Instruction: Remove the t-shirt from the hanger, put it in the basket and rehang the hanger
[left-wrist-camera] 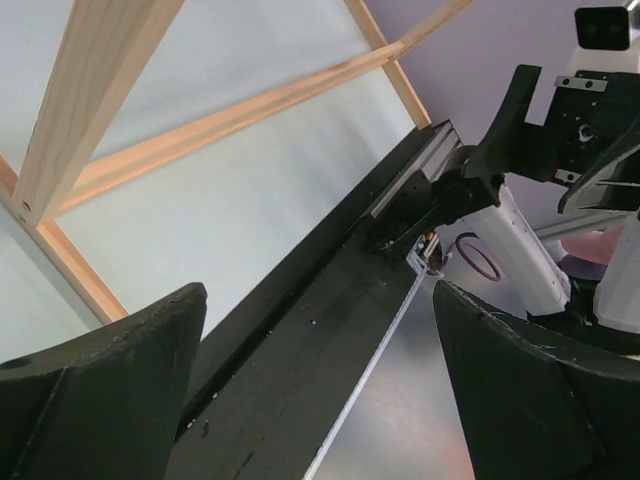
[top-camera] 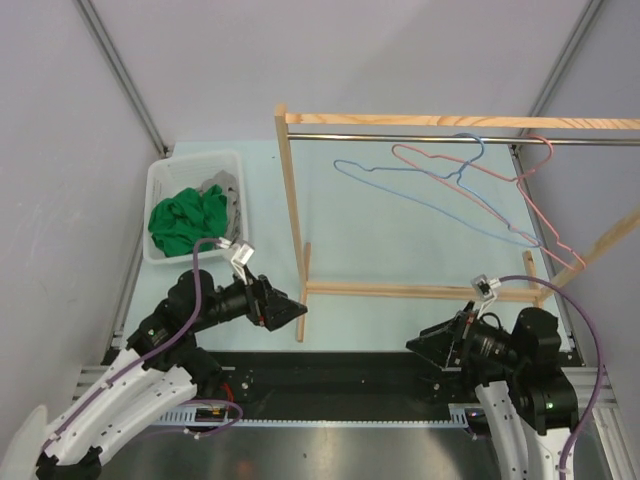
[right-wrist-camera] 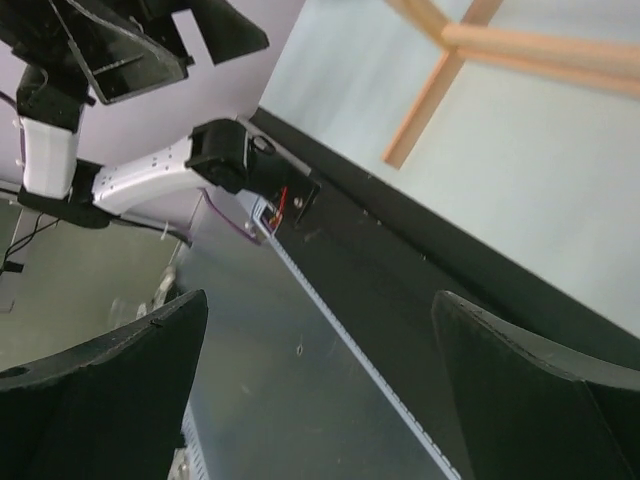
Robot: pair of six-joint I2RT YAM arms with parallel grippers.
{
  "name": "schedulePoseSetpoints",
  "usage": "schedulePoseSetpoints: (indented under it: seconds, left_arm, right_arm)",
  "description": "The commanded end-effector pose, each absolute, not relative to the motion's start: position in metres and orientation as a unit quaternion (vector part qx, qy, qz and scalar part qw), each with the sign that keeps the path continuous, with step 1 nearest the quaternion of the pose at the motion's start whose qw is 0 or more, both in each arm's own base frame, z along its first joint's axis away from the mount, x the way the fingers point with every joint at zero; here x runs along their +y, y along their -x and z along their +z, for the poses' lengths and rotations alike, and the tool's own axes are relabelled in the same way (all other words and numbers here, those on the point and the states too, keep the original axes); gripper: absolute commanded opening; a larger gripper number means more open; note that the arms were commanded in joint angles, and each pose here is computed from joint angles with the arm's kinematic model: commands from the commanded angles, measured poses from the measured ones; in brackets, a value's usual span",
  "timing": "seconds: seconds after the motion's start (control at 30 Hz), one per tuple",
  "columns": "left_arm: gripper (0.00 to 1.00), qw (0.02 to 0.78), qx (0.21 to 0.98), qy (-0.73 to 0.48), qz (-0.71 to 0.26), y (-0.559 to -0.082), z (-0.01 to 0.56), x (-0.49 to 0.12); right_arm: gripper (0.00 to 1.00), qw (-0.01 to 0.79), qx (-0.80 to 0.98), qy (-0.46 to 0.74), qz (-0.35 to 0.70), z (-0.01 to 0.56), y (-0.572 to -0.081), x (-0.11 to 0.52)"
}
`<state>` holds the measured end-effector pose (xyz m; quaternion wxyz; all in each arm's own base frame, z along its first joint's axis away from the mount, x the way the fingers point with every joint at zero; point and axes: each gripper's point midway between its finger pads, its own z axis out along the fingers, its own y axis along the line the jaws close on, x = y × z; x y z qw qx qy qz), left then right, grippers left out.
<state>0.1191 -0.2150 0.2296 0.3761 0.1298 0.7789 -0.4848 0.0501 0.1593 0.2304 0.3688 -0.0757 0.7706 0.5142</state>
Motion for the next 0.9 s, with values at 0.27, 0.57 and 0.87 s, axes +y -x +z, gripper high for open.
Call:
schedulePoseSetpoints:
  seconds: [0.27,0.57,0.87]
  left_arm:
    - [1.00,0.388,0.741,-0.120,-0.535,-0.118,0.221,-0.225]
    - [1.00,0.411,0.715,0.005,-0.566,-0.126,0.157,-0.205]
    - [1.00,0.386,0.757,-0.003,-0.527,-0.127,0.095,-0.206]
  right_arm:
    - [1.00,0.234,0.850,0.010,0.472,0.141,-0.090,0.163]
    - [1.00,0.376,0.796,-0.089,0.466,0.118,-0.151,0.152]
    - [0.99,0.370,0.787,-0.121,0.479,0.079,-0.167,0.155]
